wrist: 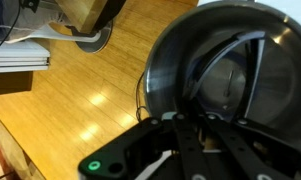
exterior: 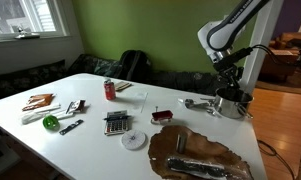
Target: Put the black pair of sunglasses inside the silver pot
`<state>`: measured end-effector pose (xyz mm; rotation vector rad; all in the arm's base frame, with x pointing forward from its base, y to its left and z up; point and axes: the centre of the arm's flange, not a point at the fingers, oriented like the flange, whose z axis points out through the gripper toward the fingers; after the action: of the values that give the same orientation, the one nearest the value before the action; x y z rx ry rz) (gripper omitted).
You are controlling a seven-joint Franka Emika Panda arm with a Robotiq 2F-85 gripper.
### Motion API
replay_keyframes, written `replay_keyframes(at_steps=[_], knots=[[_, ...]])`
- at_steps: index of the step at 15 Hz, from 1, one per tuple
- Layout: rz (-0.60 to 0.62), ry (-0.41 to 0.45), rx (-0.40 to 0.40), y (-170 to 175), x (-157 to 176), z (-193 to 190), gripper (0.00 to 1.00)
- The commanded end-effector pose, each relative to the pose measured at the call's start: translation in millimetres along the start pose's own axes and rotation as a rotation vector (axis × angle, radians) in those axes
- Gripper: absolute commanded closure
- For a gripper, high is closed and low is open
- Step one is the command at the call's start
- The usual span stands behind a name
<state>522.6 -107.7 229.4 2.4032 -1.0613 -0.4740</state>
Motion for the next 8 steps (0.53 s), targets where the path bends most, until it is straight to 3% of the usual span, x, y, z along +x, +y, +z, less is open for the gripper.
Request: replay_keyframes(at_steps=[1,2,8], knots=[[-0.025,-0.010,0.005,-17.6,5.6,11.6,0.98],[-0.026,-0.010,-0.002,-19.2,5.0,14.1,0.70],[-0.039,0.018,0.026,-0.4,-4.5,-5.5,0.27]])
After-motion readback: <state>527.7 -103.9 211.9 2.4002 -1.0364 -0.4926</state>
